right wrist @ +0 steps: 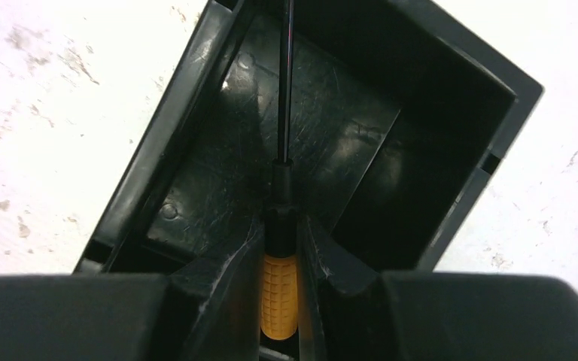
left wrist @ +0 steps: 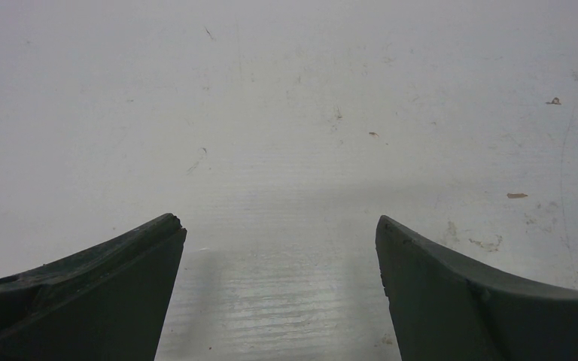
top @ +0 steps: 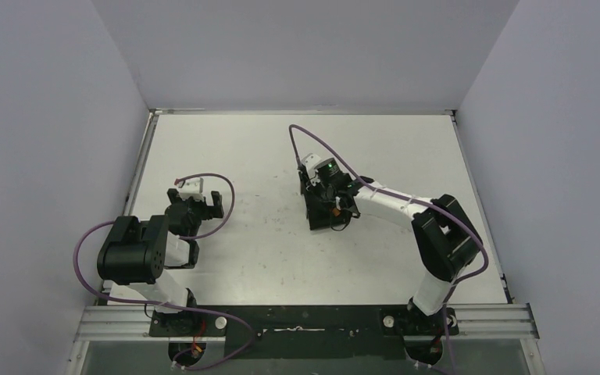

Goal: Put the screwdriver in the bin

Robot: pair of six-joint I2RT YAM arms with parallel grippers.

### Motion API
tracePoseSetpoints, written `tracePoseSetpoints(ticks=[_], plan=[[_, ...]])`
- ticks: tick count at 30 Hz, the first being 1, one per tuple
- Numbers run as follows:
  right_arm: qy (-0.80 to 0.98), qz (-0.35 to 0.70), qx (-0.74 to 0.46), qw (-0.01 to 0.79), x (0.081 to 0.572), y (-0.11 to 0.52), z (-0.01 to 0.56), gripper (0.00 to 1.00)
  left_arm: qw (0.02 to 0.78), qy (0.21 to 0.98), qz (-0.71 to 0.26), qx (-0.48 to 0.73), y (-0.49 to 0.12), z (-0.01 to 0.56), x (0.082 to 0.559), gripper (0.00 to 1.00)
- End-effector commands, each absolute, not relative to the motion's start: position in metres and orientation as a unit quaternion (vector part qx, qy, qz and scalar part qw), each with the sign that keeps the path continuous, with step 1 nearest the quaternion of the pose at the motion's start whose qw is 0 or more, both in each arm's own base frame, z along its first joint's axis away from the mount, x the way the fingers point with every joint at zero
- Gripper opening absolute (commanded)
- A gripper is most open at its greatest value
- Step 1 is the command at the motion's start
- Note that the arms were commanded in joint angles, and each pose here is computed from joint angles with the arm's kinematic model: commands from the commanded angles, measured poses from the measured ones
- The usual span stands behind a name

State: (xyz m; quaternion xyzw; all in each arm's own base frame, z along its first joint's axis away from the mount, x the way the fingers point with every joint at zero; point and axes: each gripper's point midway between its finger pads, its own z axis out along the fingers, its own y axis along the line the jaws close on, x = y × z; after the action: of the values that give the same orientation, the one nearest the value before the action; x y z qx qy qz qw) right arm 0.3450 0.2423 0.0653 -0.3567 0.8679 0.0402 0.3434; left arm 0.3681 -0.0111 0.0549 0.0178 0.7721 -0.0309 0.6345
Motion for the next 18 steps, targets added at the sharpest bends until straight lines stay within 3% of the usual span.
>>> tracePoseSetpoints(ticks=[1, 3, 5, 18], plan=[[0.865, 0.012, -0.346, 0.363, 0.358, 0.248, 0.078, 0.16, 0.664, 0.747, -0.028, 0.021, -0.011, 0.077, 0.379, 0.97], [0.865, 0.008, -0.346, 0.364, 0.359, 0.249, 0.078, 0.40, 0.664, 0.747, -0.028, 0.020, -0.011, 0.077, 0.379, 0.97], [0.863, 0.008, -0.346, 0.367, 0.359, 0.252, 0.081, 0.51, 0.664, 0.747, -0.028, 0.020, -0.011, 0.077, 0.379, 0.97], [0.834, 0.027, -0.304, 0.459, 0.363, 0.257, 0.164, 0.62, 0.664, 0.747, -0.028, 0.020, -0.011, 0.077, 0.378, 0.97]])
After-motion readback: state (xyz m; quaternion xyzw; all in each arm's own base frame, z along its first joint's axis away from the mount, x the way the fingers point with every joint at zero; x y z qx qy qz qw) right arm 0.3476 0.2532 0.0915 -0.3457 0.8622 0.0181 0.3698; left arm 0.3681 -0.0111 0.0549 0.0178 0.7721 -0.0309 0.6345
